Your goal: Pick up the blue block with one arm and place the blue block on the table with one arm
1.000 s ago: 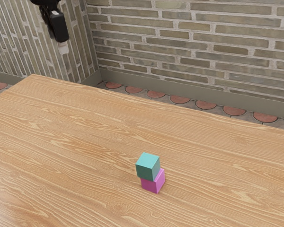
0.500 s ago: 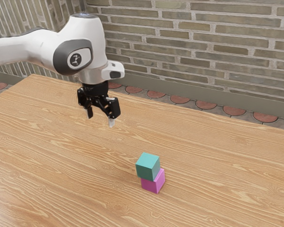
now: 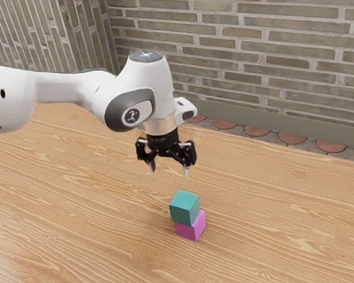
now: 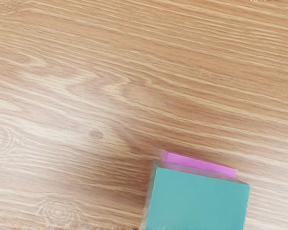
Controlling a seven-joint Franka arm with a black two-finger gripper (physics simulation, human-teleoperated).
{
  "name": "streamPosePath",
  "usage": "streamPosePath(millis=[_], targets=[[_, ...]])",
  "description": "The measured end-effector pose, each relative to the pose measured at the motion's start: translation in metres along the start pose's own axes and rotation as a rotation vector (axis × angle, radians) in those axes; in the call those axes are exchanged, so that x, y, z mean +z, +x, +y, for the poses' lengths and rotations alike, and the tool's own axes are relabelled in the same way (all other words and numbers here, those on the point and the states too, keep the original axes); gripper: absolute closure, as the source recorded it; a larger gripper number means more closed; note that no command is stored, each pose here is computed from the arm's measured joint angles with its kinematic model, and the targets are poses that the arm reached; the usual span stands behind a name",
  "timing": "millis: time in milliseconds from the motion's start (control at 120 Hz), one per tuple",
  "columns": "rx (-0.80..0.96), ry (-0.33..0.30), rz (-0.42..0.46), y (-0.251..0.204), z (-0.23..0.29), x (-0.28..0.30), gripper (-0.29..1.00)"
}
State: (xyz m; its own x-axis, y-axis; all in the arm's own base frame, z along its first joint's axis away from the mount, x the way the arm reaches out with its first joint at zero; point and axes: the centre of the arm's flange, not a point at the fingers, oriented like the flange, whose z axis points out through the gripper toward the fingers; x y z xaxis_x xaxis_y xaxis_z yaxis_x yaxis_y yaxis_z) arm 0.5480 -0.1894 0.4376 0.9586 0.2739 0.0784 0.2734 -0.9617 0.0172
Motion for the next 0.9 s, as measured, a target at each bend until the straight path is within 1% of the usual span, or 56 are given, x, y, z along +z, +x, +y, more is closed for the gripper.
streamPosePath(millis=[142, 250, 408, 600, 725, 900], targets=[[-0.076, -0.029, 0.007, -0.018, 0.02, 0.004, 0.02], [-0.104, -0.01, -0.022, -0.034, 0.026, 0.027, 0.01], [-0.118, 0.007, -0.043, -0.025, 0.015, 0.047, 0.01], [-0.063, -0.003, -0.05, -0.026, 0.033, 0.057, 0.0], [-0.03, 0.004, -0.066, -0.021, 0.028, 0.071, 0.0], [0.092, 0.046, -0.037, -0.016, 0.027, 0.079, 0.0]])
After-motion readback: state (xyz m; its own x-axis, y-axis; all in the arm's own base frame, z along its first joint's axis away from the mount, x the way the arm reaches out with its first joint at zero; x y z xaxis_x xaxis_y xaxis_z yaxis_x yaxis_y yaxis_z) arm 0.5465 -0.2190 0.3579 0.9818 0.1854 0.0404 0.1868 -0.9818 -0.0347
